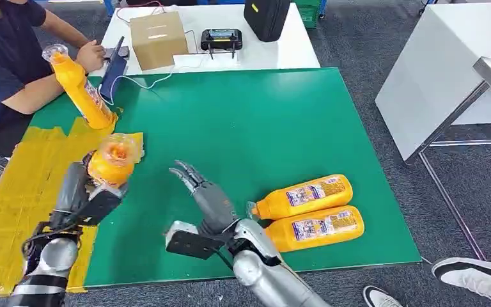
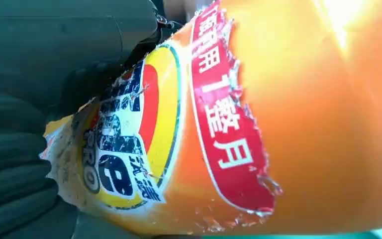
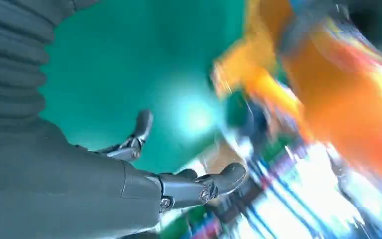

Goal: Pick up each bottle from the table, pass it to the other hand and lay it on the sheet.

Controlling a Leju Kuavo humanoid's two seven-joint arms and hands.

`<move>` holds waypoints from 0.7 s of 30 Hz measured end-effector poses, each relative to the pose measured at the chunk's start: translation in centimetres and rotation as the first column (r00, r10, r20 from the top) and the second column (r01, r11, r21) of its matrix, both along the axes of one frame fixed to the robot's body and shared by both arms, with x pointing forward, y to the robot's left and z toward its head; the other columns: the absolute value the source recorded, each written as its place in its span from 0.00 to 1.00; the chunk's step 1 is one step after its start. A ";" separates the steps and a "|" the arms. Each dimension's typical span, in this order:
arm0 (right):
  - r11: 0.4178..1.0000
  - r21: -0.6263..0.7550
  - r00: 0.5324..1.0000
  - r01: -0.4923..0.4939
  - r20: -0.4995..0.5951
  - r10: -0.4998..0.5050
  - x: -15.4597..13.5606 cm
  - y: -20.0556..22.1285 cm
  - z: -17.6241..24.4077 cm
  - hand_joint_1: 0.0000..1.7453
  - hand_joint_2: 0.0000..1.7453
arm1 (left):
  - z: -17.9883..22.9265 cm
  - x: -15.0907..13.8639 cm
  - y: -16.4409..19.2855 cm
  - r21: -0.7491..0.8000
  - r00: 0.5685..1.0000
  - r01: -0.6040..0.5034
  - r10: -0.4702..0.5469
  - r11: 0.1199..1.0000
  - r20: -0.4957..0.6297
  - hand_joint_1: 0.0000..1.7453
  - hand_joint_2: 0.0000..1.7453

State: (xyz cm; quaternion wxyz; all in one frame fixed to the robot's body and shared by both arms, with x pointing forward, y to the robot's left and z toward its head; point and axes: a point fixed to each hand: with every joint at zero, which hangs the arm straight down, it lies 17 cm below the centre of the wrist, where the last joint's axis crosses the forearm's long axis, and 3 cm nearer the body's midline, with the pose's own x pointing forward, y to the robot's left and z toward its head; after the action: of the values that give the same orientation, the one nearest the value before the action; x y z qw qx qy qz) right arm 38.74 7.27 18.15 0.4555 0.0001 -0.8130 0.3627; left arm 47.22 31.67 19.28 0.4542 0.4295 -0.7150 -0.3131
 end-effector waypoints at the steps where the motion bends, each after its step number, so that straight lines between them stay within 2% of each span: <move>1: 1.000 0.022 1.000 0.011 0.027 -0.011 -0.3 -0.8 1.0 0.00 0.00 | 0.5 0.0 0.8 0.083 0.998 -0.054 0.051 0.995 0.030 1.00 1.00; 3: 0.998 0.061 0.996 0.034 0.074 -0.039 -0.7 -2.6 3.0 0.00 0.00 | 1.1 -0.1 1.8 0.157 0.993 -0.107 0.097 0.982 0.069 1.00 1.00; 11: 0.991 0.119 0.986 0.063 0.146 -0.080 -1.5 -5.5 6.2 0.00 0.00 | 1.5 -0.2 3.1 0.171 0.987 -0.145 0.131 0.975 0.087 1.00 1.00; 15: 0.991 0.115 0.981 0.068 0.174 -0.087 -1.5 -6.6 6.6 0.00 0.00 | 1.6 -0.5 4.4 0.343 0.971 -0.232 0.197 0.910 0.136 1.00 1.00; 18: 0.994 0.084 0.979 0.074 0.184 -0.089 -1.2 -9.3 6.0 0.00 0.00 | -0.5 -0.8 6.4 0.458 0.966 -0.257 0.229 0.851 0.118 1.00 1.00; 21: 0.997 -0.003 0.980 0.081 0.185 -0.079 -0.9 -12.6 4.3 0.00 0.00 | -4.2 -1.1 8.5 0.516 0.969 -0.225 0.244 0.827 0.032 1.00 1.00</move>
State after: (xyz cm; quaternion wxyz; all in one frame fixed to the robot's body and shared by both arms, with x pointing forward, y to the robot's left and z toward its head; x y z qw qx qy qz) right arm 37.80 -5.35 22.40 0.3922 -0.0686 -0.8492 0.3470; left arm 46.15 40.20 15.13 0.3701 0.6141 -0.5387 -0.4424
